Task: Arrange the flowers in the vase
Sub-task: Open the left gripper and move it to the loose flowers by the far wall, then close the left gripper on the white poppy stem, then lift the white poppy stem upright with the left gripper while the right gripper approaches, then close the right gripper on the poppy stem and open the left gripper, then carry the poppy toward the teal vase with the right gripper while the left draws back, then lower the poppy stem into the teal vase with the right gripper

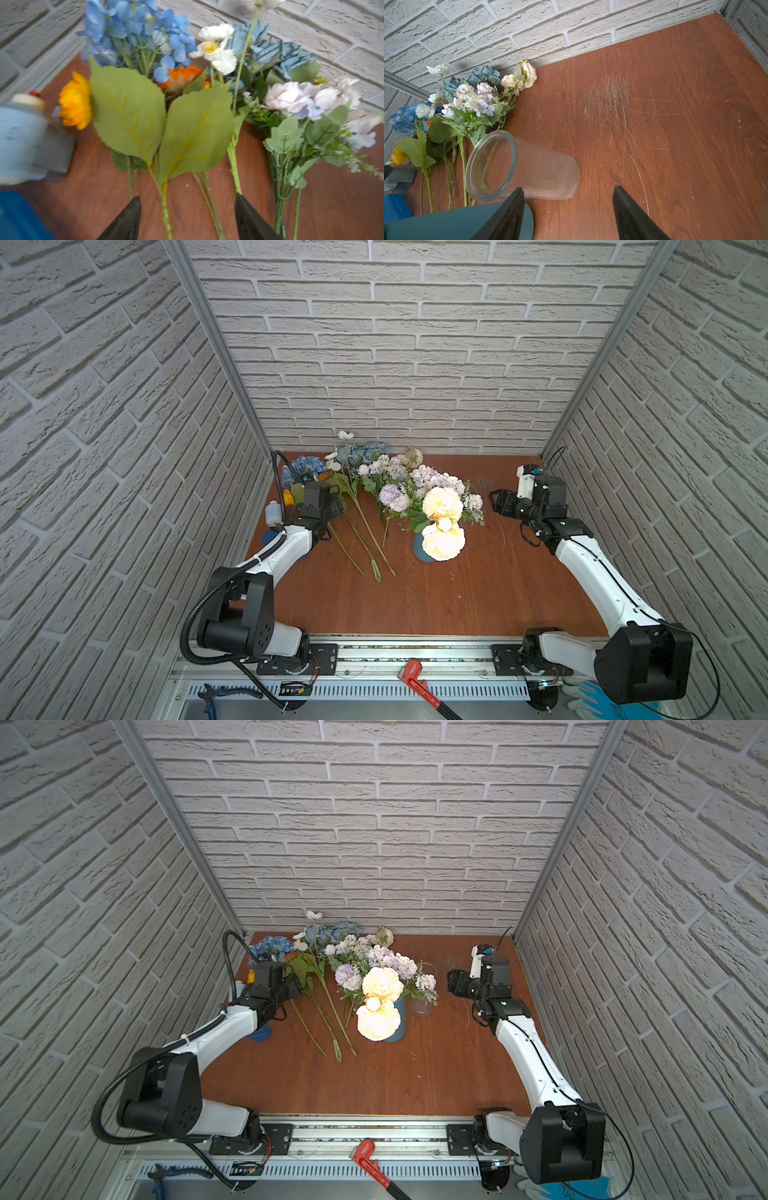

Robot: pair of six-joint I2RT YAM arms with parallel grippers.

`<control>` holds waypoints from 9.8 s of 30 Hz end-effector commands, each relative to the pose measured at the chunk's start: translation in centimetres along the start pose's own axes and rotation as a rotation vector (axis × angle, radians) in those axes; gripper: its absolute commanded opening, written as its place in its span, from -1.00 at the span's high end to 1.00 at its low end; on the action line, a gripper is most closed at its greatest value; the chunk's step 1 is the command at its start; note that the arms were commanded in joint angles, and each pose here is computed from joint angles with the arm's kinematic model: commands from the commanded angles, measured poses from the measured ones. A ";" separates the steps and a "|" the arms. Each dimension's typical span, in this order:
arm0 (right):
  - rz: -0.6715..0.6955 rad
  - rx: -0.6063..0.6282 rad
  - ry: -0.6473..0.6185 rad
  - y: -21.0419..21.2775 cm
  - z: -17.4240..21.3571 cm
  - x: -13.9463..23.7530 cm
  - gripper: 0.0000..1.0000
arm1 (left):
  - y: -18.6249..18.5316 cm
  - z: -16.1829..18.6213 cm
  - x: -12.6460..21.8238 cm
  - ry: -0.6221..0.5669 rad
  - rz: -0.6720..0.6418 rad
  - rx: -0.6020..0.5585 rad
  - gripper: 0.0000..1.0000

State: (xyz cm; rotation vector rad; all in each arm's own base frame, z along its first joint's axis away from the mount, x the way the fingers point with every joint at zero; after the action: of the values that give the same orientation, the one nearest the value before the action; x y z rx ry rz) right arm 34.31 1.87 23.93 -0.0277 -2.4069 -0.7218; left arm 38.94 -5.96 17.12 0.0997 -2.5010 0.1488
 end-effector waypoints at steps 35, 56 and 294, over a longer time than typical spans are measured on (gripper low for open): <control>-0.021 0.037 -0.100 1.1 -2.1 1.4 -0.37 | -7.8 4.0 -12.8 0.219 -0.126 0.094 0.34; -0.026 0.040 -0.151 1.4 -2.7 2.8 -0.37 | -4.3 0.8 -7.9 0.172 -0.139 -0.017 1.00; -0.833 0.546 -0.255 22.4 1.1 11.0 0.88 | -14.5 -6.9 10.7 -0.396 0.703 -0.048 -0.96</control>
State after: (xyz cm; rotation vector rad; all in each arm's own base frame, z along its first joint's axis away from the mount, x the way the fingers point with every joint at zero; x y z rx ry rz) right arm 29.29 19.26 41.15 1.2114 -2.8423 -0.4042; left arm 36.42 -19.89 27.96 -0.8166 -2.7480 0.3643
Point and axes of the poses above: each gripper's point midway between its finger pads, its own x axis back along the fingers, its own y axis along the line the jaws close on, z = x × y, the point moved 4 cm from there along x, back along the fingers, and after that the axes turned 11 degrees about -x, right-handed, at the moved point
